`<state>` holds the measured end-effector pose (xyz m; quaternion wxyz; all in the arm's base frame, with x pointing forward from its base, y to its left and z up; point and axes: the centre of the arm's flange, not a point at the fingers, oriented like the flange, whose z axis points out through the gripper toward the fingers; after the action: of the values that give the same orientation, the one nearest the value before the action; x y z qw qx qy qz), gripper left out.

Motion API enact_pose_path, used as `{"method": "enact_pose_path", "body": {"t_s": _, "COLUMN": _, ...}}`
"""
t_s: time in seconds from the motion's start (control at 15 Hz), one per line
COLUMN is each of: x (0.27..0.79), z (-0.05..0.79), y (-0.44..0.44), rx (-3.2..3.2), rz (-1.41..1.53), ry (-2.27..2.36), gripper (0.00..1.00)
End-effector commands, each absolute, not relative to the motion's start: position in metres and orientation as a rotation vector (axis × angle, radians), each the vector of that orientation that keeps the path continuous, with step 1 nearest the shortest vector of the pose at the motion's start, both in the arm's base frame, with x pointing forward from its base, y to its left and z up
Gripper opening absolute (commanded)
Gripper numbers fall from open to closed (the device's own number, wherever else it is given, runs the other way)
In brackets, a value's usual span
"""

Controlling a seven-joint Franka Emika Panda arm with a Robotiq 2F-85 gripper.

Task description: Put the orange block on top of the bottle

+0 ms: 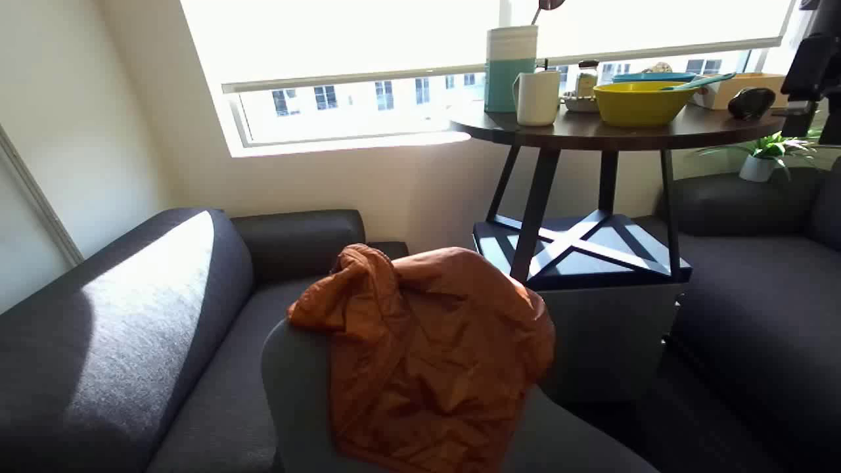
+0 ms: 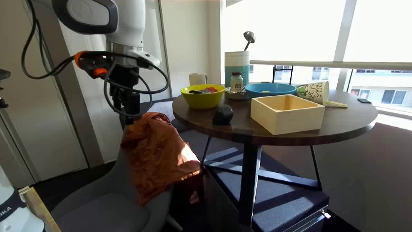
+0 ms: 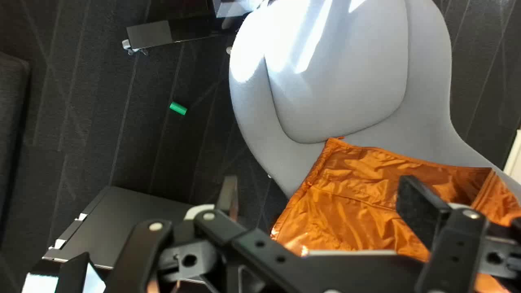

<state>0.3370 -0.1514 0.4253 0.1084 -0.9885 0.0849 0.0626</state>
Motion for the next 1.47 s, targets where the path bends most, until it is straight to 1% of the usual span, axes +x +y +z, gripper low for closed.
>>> {"method": "enact_pose_path", "body": {"t_s": 0.0, "x": 0.337, "z": 0.425, "y": -0.151, "rx": -2.908, "rz": 0.184, "ry": 0.250, "gripper": 1.00}}
{"method": "enact_pose_path", "body": {"t_s": 0.27, "x": 0.337, "z": 0.425, "y": -0.151, "rx": -2.908, "rz": 0.184, "ry": 0.250, "gripper": 1.00}}
{"method": "enact_pose_path", "body": {"t_s": 0.53, "x": 0.340, "z": 0.448, "y": -0.182, "rx": -2.933, "rz": 0.019, "ry": 0.413, "gripper": 1.00}}
{"method": "enact_pose_path", "body": {"t_s": 0.8, "x": 0.335, "z": 0.480, "y": -0.225, "rx": -2.926, "rz": -0.194, "ry": 0.642, "gripper": 1.00}}
{"method": "enact_pose_path", "body": {"t_s": 1.13, "x": 0.332, "z": 0.548, "y": -0.278, "rx": -2.938, "rz": -0.499, "ry": 0.925, "gripper": 1.00}}
{"method": "enact_pose_path", "body": {"t_s": 1.4, "x": 0.349, "z": 0.600, "y": -0.313, "rx": -2.934, "rz": -0.732, "ry": 1.120, "gripper": 1.00}}
